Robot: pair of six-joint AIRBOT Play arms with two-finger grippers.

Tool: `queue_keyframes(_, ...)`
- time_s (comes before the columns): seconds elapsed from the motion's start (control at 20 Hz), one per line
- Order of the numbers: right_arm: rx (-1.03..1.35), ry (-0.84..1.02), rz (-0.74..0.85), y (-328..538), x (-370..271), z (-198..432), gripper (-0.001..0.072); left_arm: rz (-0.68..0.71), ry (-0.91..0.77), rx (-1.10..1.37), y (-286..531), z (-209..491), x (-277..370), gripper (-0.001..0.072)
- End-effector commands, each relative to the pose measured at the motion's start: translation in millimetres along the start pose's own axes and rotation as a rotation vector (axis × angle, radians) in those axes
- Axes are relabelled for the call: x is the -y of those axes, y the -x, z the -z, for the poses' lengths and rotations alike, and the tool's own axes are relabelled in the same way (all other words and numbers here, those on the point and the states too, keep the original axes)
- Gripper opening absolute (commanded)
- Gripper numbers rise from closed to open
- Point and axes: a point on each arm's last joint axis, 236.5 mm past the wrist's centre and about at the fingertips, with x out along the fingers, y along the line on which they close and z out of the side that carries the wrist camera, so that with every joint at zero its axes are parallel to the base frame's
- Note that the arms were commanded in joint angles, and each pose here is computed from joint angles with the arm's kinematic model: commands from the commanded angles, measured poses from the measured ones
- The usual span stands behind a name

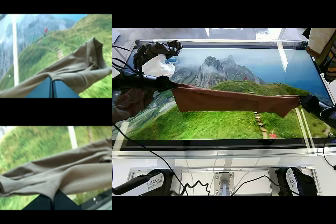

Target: Fold the shirts.

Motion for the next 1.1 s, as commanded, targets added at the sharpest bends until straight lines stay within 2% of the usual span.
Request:
queue_keyframes(0.0,-0.011,-0.040,0.033,-21.5,18.1,-1.9,0.0029,-0.020,0.049,-0.002,-21.6,-0.3,-20.0,0.0029)
queue_keyframes(0.15,-0.056,-0.008,0.034,-57.7,19.7,10.1,0.0029,0.012,0.074,-0.059,-66.5,9.0,-29.5,0.0028)
queue_keyframes(0.5,-0.039,0.026,0.135,-165.3,44.0,42.9,0.0029,-0.053,0.161,-0.090,-163.7,23.3,-79.9,0.0028)
queue_keyframes(0.7,-0.097,-0.047,0.211,-191.5,79.3,72.2,0.0030,-0.078,0.213,-0.118,-187.3,37.5,-100.9,0.0029)
queue_keyframes(1.05,-0.111,-0.041,0.229,-196.5,87.4,78.8,0.0030,-0.150,0.234,-0.238,-188.8,70.0,-119.2,0.0029)
